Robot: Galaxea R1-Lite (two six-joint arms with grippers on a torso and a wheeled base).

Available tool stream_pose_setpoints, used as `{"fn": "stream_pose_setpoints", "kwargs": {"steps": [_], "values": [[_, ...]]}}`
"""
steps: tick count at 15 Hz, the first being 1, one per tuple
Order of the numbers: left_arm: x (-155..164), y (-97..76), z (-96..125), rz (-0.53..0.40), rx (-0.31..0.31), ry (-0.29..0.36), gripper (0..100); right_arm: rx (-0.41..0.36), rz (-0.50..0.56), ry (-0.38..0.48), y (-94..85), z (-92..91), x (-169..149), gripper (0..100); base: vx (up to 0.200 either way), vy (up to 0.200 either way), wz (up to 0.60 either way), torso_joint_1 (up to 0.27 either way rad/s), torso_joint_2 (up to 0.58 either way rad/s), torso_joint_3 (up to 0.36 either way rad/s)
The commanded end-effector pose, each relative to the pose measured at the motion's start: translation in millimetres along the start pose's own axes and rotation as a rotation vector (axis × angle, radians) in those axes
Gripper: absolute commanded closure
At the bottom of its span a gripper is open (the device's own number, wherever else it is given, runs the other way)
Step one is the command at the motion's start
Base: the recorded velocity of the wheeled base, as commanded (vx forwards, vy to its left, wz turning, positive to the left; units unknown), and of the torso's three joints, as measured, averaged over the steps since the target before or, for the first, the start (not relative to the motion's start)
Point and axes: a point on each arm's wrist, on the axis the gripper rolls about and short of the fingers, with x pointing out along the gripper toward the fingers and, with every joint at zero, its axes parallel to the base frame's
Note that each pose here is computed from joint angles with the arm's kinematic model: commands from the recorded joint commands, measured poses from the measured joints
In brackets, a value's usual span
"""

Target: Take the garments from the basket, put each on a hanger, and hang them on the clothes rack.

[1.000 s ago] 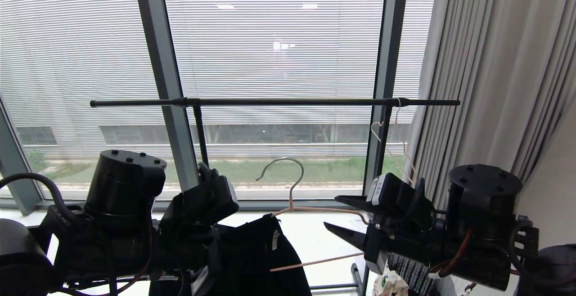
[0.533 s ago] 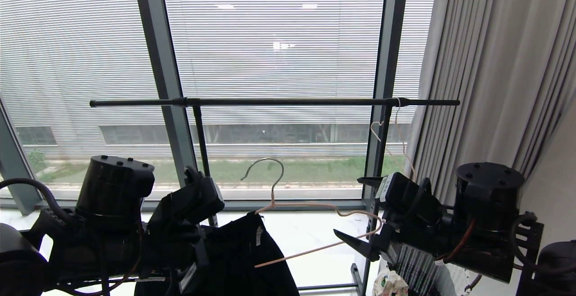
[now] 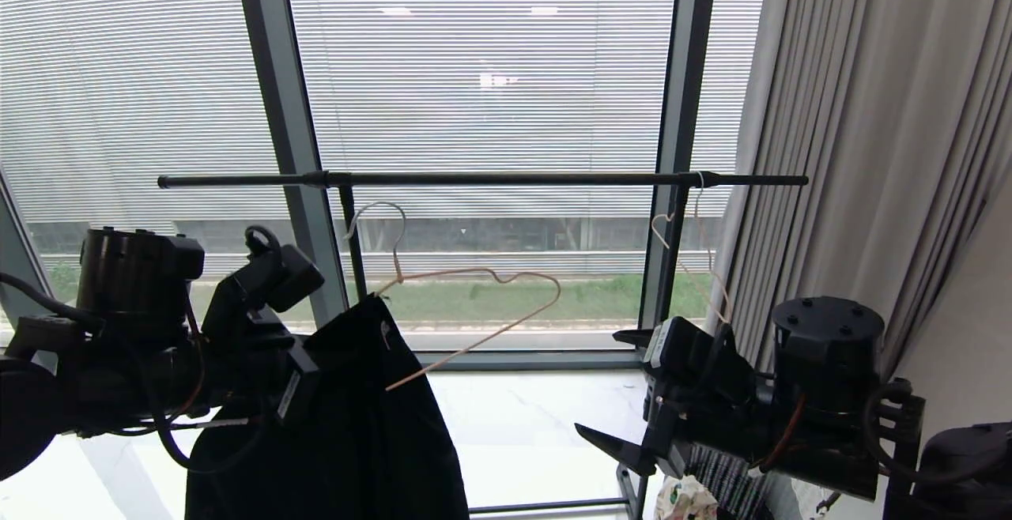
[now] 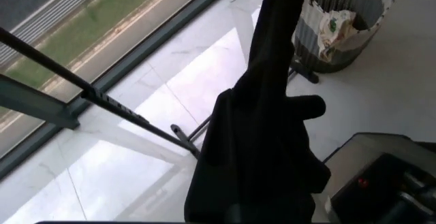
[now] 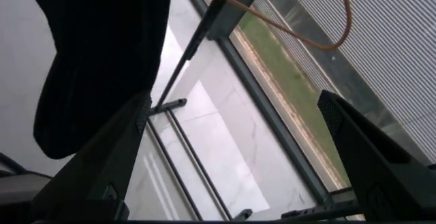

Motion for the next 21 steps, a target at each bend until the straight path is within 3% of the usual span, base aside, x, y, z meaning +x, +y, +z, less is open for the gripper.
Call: {"fn": "stream_pose_setpoints", "kwargs": {"steps": [1, 3, 6, 9, 14, 21], "values": [[-9, -4.8, 23, 0.0, 0.026, -0.083, 100, 0.142, 0.06, -0.016, 15.5, 7.5, 26, 0, 0.0, 0.0, 0.0, 0.0, 0.0, 0.0], [-10, -9.8, 30, -0.006, 0.047, -0.124, 100, 0.261, 0.058, -0.043, 31.9, 22.6, 51, 0, 0.0, 0.0, 0.0, 0.0, 0.0, 0.0], [-7, -7.7, 32, 0.005, 0.052, -0.143, 100, 0.334, -0.033, -0.023, 44.0, 22.3, 79, 0, 0.0, 0.0, 0.0, 0.0, 0.0, 0.0], [-8, -9.6, 34, 0.0, 0.041, -0.152, 100, 0.337, -0.048, -0.012, 45.0, 18.6, 86, 0, 0.0, 0.0, 0.0, 0.0, 0.0, 0.0], [-7, -27.3, 43, -0.062, 0.084, -0.18, 100, 0.337, -0.053, 0.008, 46.6, 11.6, 96, 0, 0.0, 0.0, 0.0, 0.0, 0.0, 0.0], [-13, -30.7, 45, -0.064, 0.099, -0.199, 100, 0.338, -0.091, 0.022, 45.6, 8.0, 98, 0, 0.0, 0.0, 0.0, 0.0, 0.0, 0.0]]}}
